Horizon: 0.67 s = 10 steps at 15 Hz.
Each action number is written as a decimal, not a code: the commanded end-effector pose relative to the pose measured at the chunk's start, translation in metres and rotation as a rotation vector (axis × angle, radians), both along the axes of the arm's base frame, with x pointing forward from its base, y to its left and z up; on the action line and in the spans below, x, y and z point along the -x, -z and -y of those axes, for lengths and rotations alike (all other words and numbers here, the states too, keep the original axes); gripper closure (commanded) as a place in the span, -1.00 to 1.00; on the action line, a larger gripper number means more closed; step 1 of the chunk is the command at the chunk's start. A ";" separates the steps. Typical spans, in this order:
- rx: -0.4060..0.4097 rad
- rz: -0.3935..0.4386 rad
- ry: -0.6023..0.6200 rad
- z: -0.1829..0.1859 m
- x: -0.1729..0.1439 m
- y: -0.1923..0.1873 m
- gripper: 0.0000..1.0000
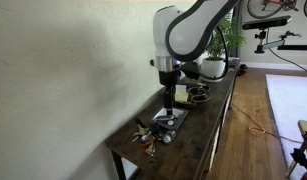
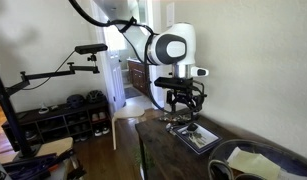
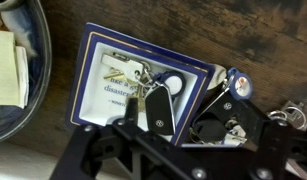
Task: Put two sets of keys on top of the blue and white object.
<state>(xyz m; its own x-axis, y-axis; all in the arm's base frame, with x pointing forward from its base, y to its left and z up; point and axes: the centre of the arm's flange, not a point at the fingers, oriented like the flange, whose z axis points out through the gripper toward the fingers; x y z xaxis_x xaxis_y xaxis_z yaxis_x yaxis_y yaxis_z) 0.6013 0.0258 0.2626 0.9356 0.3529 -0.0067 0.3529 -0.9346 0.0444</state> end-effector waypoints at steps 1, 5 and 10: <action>-0.005 -0.020 0.022 -0.021 0.022 -0.011 -1.00; -0.012 -0.024 0.070 -0.052 0.032 -0.003 -1.00; 0.006 -0.006 0.194 -0.083 0.045 0.011 -1.00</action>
<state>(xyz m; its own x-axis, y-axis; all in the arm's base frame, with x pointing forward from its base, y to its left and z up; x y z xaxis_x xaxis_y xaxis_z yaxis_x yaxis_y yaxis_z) 0.5788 0.0967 0.2488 0.9694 0.2433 -0.0309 0.2443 -0.9692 0.0303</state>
